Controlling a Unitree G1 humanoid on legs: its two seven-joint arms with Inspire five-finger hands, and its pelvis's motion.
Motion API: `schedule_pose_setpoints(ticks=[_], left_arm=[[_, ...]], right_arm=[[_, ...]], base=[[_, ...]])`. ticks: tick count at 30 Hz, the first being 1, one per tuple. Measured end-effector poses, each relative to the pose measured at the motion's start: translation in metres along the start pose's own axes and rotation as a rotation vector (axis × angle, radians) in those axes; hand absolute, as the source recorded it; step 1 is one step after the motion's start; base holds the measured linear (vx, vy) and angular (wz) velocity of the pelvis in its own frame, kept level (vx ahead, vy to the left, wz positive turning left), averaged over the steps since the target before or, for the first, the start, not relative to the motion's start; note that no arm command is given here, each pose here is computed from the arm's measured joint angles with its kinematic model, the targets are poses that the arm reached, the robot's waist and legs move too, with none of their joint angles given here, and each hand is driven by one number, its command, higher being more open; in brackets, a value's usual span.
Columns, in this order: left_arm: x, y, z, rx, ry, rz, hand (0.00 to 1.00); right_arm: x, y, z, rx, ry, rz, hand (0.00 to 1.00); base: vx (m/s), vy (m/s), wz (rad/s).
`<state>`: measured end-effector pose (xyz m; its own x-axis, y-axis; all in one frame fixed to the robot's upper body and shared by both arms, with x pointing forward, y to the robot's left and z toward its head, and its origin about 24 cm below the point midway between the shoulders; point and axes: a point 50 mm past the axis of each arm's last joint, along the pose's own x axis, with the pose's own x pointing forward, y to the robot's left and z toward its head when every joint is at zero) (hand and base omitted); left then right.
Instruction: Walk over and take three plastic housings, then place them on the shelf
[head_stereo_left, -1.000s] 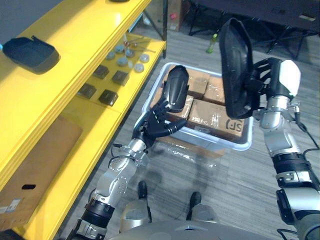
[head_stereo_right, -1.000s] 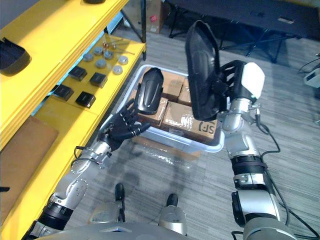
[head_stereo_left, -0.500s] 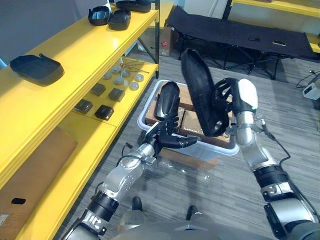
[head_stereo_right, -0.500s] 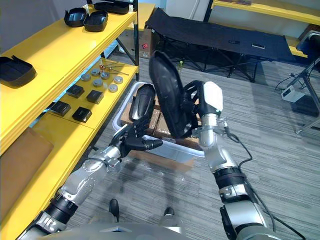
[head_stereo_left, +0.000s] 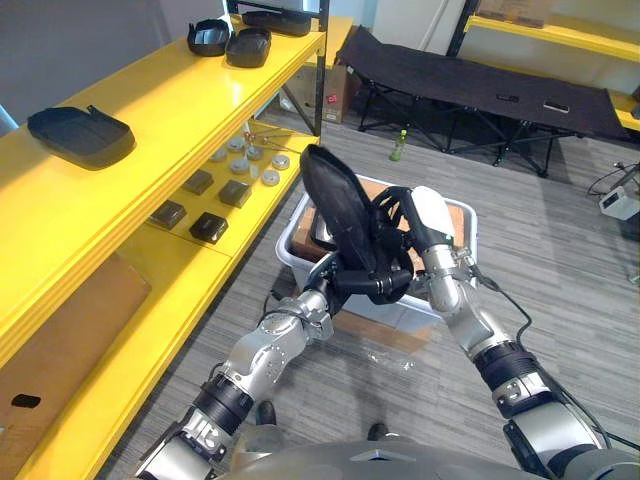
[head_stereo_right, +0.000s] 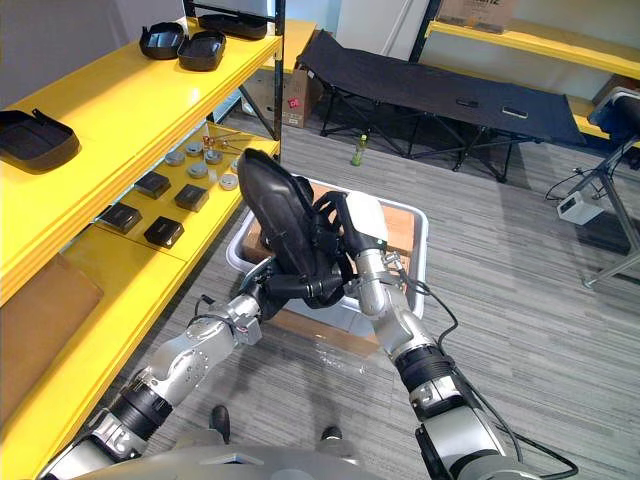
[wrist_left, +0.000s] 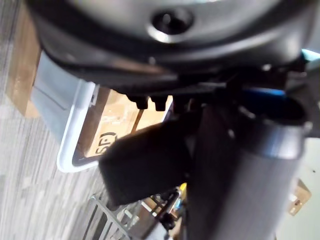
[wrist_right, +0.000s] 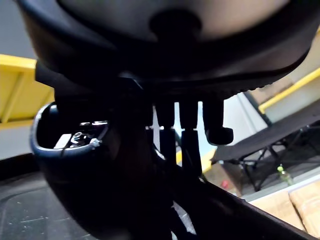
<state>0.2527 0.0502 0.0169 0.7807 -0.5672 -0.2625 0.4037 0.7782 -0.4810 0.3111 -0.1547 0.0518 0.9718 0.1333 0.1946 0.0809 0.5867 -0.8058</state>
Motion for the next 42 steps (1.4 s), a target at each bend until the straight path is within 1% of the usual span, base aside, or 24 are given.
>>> schedule_pose_setpoints(ticks=[4,15,24,25,28,30,34,39,42], left_arm=[[0.003,0.002,-0.009,-0.077,0.031,0.011,1.0],[0.004,-0.003,-0.01,-0.23,0.039,0.003,1.0],[0.005,0.0,-0.002,-0.361,-0.028,0.041,1.0],[0.005,0.002,0.0,-0.385,-0.048,0.059,0.0],[0.004,0.007,0.003,-0.413,-0.073,0.099,0.0],[0.001,0.016,0.007,-0.433,-0.108,0.169,0.0],[-0.002,0.028,0.012,-0.459,-0.155,0.253,0.0],[-0.006,0.05,0.011,-0.512,-0.187,0.384,0.0],[-0.007,0.051,0.01,-0.491,-0.191,0.357,0.0]], right_arm=[[-0.001,0.004,0.002,-0.035,-0.019,0.018,0.0],[-0.009,0.011,-0.004,-0.023,0.017,0.019,0.0],[-0.012,0.014,-0.007,0.001,0.048,-0.008,0.0],[-0.013,0.015,-0.007,0.002,0.051,-0.01,0.0],[-0.016,0.016,-0.009,0.004,0.061,-0.014,0.0],[-0.02,0.02,-0.01,0.015,0.071,-0.018,0.0],[-0.021,0.022,-0.007,0.037,0.059,-0.042,0.0],[-0.021,0.022,0.011,0.093,-0.052,-0.074,0.0],[-0.025,0.022,0.018,0.123,-0.083,-0.102,0.0]], base=[[-0.03,0.003,0.03],[0.0,0.0,0.0],[0.0,0.0,0.0],[0.0,0.0,0.0],[0.0,0.0,0.0],[0.0,0.0,0.0],[0.0,0.0,0.0],[0.0,0.0,0.0],[0.0,0.0,0.0]])
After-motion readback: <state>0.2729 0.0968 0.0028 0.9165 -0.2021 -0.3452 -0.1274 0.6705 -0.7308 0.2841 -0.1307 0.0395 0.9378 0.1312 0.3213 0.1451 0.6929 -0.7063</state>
